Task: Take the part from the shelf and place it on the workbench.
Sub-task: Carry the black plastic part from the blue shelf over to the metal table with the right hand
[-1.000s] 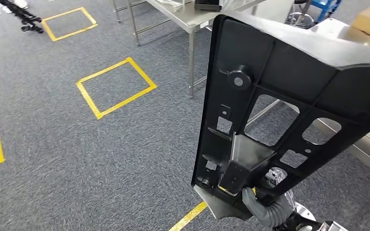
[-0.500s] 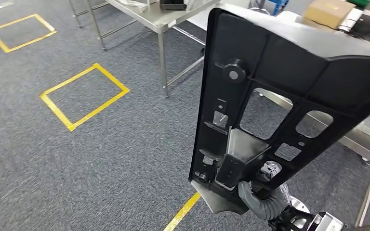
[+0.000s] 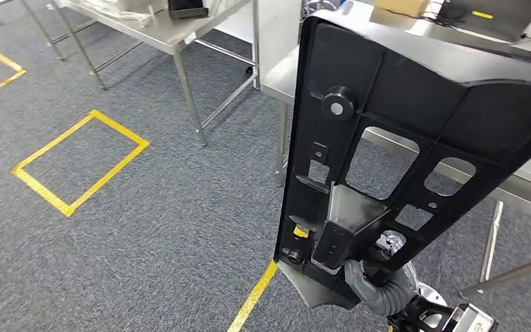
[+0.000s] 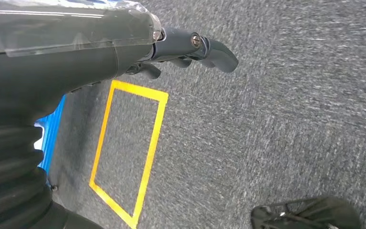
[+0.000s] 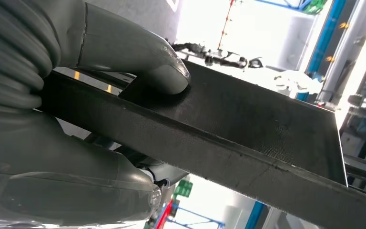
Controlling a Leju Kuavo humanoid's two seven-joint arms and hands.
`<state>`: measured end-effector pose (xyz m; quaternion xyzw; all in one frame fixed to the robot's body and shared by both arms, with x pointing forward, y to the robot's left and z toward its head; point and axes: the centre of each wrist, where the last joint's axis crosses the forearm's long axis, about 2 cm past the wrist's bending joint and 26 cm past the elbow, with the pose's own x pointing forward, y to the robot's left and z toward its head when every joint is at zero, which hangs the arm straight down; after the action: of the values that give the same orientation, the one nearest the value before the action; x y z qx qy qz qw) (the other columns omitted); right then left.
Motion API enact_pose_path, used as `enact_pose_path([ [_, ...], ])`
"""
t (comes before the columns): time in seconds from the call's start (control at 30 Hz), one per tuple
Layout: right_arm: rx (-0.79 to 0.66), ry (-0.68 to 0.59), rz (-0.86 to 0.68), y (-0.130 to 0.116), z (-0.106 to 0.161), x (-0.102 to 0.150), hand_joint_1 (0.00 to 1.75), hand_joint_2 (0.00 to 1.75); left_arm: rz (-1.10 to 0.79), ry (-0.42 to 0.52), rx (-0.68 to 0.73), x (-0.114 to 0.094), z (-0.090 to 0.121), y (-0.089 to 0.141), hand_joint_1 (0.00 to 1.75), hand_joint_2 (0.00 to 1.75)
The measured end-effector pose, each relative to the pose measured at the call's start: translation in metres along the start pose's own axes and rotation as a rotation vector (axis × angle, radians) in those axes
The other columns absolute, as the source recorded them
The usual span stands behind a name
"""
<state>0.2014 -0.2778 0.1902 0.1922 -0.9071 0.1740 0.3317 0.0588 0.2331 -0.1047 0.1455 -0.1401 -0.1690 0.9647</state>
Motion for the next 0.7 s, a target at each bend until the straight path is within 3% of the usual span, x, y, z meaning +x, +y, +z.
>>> enact_pose_path([
  [0.3,0.0,-0.003,0.005,-0.0014,-0.0021,-0.0005,1.75,1.75,-0.002,0.033,-0.016,-0.0007,-0.0003,0.0004,0.0,1.75],
  [0.7,0.002,0.001,0.017,-0.0062,-0.0074,-0.0022,1.75,1.75,0.006,0.005,-0.019,0.0007,0.0007,-0.002,0.0,1.75],
])
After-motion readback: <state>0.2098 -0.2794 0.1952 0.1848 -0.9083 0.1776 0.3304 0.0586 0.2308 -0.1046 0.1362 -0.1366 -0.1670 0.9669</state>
